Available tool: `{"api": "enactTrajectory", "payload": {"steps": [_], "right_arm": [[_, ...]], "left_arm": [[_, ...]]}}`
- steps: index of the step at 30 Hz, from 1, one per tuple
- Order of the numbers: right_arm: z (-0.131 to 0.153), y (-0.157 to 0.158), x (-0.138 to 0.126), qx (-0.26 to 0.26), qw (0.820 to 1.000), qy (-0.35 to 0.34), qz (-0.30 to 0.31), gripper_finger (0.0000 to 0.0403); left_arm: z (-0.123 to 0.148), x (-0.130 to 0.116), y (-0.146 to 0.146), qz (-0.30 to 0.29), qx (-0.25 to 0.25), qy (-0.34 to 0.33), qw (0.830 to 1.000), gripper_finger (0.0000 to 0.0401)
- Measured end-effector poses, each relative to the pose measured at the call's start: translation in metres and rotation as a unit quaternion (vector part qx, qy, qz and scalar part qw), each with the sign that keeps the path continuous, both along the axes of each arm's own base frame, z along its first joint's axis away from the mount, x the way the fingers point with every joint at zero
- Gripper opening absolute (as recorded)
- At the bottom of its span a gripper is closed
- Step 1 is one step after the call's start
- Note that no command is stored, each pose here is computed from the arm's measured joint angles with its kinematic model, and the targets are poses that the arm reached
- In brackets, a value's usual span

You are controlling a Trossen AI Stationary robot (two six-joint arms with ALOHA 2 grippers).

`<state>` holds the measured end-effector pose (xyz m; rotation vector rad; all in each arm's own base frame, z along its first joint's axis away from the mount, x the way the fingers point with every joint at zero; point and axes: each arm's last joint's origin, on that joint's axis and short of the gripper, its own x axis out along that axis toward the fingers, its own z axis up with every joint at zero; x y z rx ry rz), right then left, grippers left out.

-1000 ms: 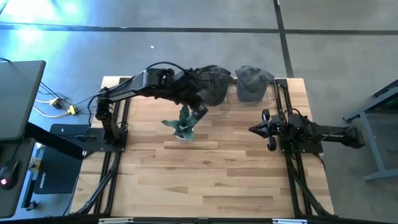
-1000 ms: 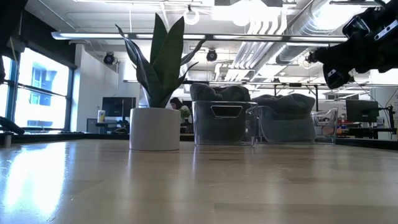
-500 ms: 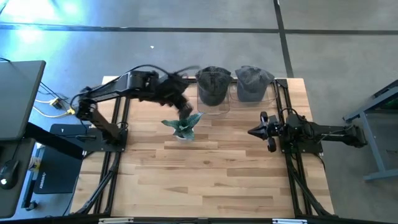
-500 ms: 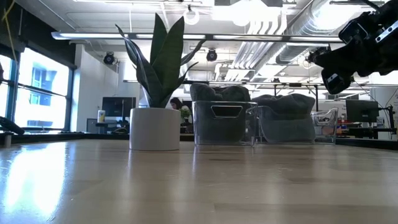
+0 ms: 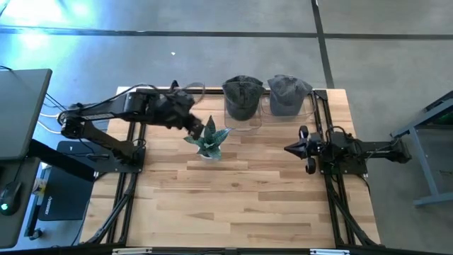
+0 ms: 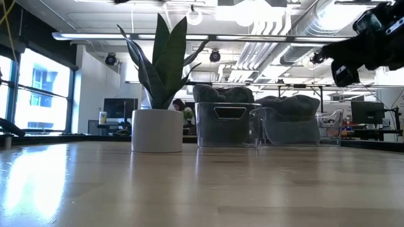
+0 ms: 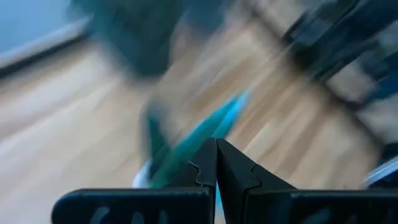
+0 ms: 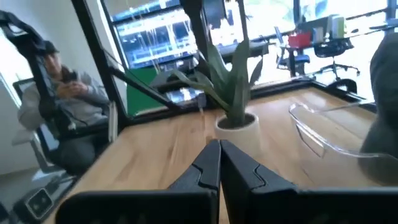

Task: Pick & Place hat
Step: Return to Home Position

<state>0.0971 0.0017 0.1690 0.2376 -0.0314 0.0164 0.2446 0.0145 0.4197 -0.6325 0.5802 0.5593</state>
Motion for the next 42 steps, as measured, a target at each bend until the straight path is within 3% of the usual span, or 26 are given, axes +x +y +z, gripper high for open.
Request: {"api": "enactTrajectory", "payload": {"steps": [2, 4, 15, 20, 27, 35, 42], "right_arm": [[-0.001, 0.000, 0.000, -0.006, 1.000, 0.006, 0.000, 0.0000], [-0.002, 0.000, 0.001, -0.014, 1.000, 0.011, 0.001, 0.0000], [-0.002, 0.000, 0.001, -0.040, 0.999, 0.012, 0.003, 0.0000], [-0.002, 0.000, 0.001, -0.028, 1.000, 0.011, 0.004, 0.0000], [-0.002, 0.000, 0.001, -0.062, 0.998, 0.010, 0.004, 0.0006], [-0.001, 0.000, 0.001, -0.067, 0.998, 0.009, 0.003, 0.0003], [-0.002, 0.000, 0.002, -0.067, 0.998, 0.014, 0.004, 0.0008]], "left_arm": [[-0.006, -0.007, -0.001, 0.002, 0.001, 0.030, 1.000, 0.0000], [0.001, -0.003, -0.006, 0.000, 0.001, -0.005, 1.000, 0.0000], [-0.002, -0.002, -0.011, -0.024, 0.008, 0.003, 1.000, 0.0000], [-0.017, -0.001, -0.011, -0.041, 0.016, -0.002, 0.999, 0.0000], [-0.057, -0.002, -0.012, -0.083, 0.046, -0.080, 0.992, 0.0000], [-0.100, -0.038, -0.013, -0.120, 0.072, -0.197, 0.970, 0.0000], [-0.120, -0.095, -0.012, -0.140, 0.108, -0.238, 0.955, 0.0000]]}}
